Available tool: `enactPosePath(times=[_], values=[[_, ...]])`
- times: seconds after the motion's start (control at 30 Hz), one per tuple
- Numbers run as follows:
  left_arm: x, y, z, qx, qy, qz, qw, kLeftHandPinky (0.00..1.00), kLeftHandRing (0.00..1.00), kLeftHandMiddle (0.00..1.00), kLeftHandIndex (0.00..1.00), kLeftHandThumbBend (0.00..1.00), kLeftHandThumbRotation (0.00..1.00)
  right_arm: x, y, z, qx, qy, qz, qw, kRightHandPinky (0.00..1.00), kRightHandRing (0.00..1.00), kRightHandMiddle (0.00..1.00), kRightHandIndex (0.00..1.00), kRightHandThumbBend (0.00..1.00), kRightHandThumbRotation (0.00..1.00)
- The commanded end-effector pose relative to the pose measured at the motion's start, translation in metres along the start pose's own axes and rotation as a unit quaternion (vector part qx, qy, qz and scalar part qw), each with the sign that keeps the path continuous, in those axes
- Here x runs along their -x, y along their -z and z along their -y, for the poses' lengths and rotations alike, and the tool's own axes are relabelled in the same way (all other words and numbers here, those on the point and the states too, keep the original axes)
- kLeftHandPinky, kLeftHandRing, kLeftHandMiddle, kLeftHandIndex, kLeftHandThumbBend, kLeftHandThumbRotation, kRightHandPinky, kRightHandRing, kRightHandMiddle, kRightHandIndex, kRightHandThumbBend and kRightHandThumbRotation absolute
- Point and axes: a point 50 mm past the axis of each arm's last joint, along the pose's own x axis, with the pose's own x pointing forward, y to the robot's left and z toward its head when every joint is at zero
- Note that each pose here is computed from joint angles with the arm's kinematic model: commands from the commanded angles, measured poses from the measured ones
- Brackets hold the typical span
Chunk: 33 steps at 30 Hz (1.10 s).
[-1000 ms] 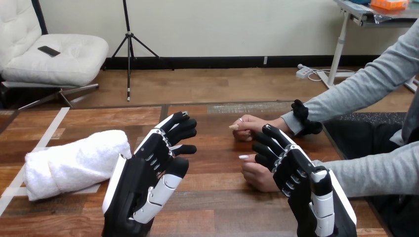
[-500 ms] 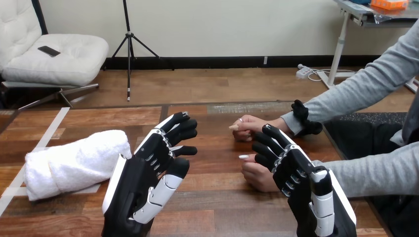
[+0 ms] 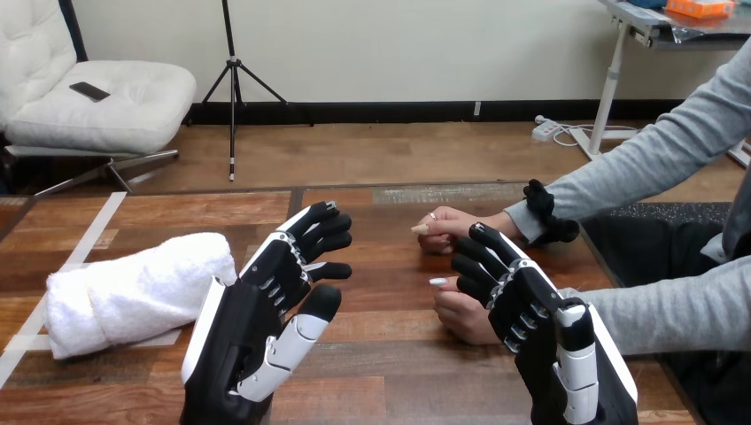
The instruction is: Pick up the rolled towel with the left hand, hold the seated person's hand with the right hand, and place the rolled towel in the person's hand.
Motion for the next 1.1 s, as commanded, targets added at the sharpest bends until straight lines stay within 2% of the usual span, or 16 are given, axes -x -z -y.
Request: enactPosePath(times=[0.0, 0.47, 0.67, 0.83, 1.07], values=[[-0.010, -0.003, -0.006, -0.024, -0.009, 0.011, 0.9996, 0.70, 0.81, 0.82, 0.83, 0.65, 0.66, -0.018, -0.010, 0.000, 0.008, -0.013, 0.039, 0.9991, 0.94, 0.91, 0.91, 0.91, 0.88, 1.00], [-0.017, 0.000, -0.026, -0.105, -0.006, -0.016, 0.9944, 0.74, 0.84, 0.85, 0.84, 0.63, 0.60, -0.019, -0.009, 0.000, 0.009, -0.012, 0.041, 0.9990, 0.97, 0.91, 0.90, 0.92, 0.87, 1.00], [-0.021, 0.001, -0.036, -0.151, -0.008, -0.020, 0.9884, 0.74, 0.84, 0.87, 0.85, 0.64, 0.58, -0.020, -0.009, -0.001, 0.007, -0.011, 0.041, 0.9991, 0.97, 0.91, 0.91, 0.91, 0.87, 1.00], [-0.027, 0.001, -0.044, -0.200, -0.008, -0.023, 0.9795, 0.70, 0.81, 0.86, 0.85, 0.67, 0.59, -0.021, -0.009, -0.001, 0.007, -0.011, 0.042, 0.9990, 0.97, 0.91, 0.90, 0.91, 0.88, 1.00], [-0.034, 0.001, -0.052, -0.236, -0.002, -0.026, 0.9715, 0.70, 0.83, 0.88, 0.87, 0.73, 0.60, -0.021, -0.008, -0.002, 0.010, -0.012, 0.044, 0.9989, 0.97, 0.90, 0.90, 0.91, 0.88, 1.00]])
